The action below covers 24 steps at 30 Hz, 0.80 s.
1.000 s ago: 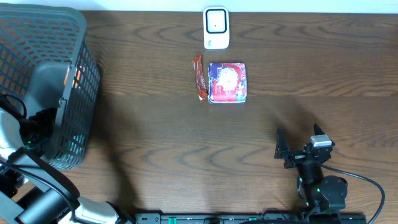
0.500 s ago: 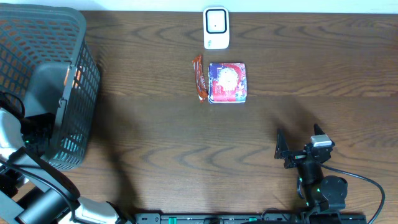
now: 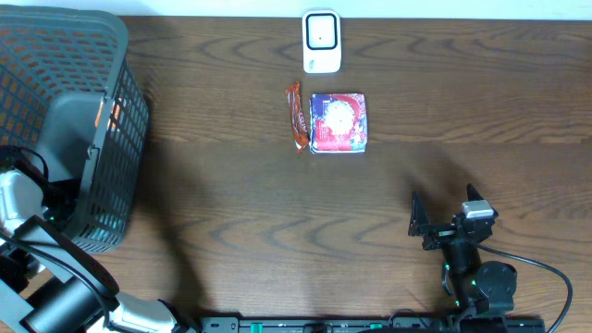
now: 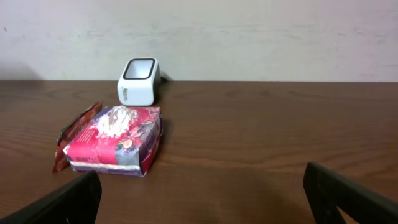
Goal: Scan the item barcode
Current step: 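Reach the left gripper into the basket and grasp the green wipes pack, then carry the green wipes pack and drop it left of the red bar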
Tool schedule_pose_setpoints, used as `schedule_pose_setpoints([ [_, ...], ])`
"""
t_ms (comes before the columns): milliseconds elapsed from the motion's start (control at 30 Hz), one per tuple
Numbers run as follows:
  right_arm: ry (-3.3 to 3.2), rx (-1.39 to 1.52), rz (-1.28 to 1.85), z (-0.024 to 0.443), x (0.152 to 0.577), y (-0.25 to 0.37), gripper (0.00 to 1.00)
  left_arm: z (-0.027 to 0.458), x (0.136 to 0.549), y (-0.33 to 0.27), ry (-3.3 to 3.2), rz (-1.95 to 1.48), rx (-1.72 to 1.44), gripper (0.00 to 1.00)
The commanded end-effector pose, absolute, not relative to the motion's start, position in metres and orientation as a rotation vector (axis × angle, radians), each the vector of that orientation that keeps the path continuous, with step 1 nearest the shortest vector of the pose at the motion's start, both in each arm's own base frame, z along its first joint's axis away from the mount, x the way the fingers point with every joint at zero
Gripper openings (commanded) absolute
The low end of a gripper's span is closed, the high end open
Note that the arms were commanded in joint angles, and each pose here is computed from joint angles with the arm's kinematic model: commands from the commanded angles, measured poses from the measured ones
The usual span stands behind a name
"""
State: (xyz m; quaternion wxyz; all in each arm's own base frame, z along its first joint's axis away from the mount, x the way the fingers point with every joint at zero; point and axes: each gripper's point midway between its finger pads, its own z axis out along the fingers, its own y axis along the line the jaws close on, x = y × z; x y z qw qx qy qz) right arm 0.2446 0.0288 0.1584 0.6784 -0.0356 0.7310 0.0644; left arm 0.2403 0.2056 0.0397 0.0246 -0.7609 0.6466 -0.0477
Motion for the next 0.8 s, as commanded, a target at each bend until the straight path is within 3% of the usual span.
schedule_pose_setpoints([
  [0,1.645,-0.082,0.129,0.157,0.245,0.027,0.99,0.037,0.241,0.206,1.999,-0.137,-2.349,0.37],
  [67,1.645,-0.082,0.129,0.157,0.245,0.027,0.99,0.038,0.244,0.209,2.006,-0.139,-2.316,0.11],
  [100,1.645,-0.082,0.129,0.157,0.245,0.027,0.99,0.038,0.246,0.212,2.012,-0.141,-2.294,0.08],
  [233,1.645,-0.082,0.129,0.157,0.245,0.027,0.99,0.052,0.261,0.218,1.985,-0.19,-2.25,0.07],
  [400,1.645,-0.082,0.129,0.157,0.245,0.027,0.99,0.108,0.299,0.224,1.901,-0.384,-2.093,0.07],
  [767,1.645,-0.082,0.129,0.157,0.245,0.027,0.99,0.329,0.327,0.237,1.546,-0.437,-1.506,0.07],
])
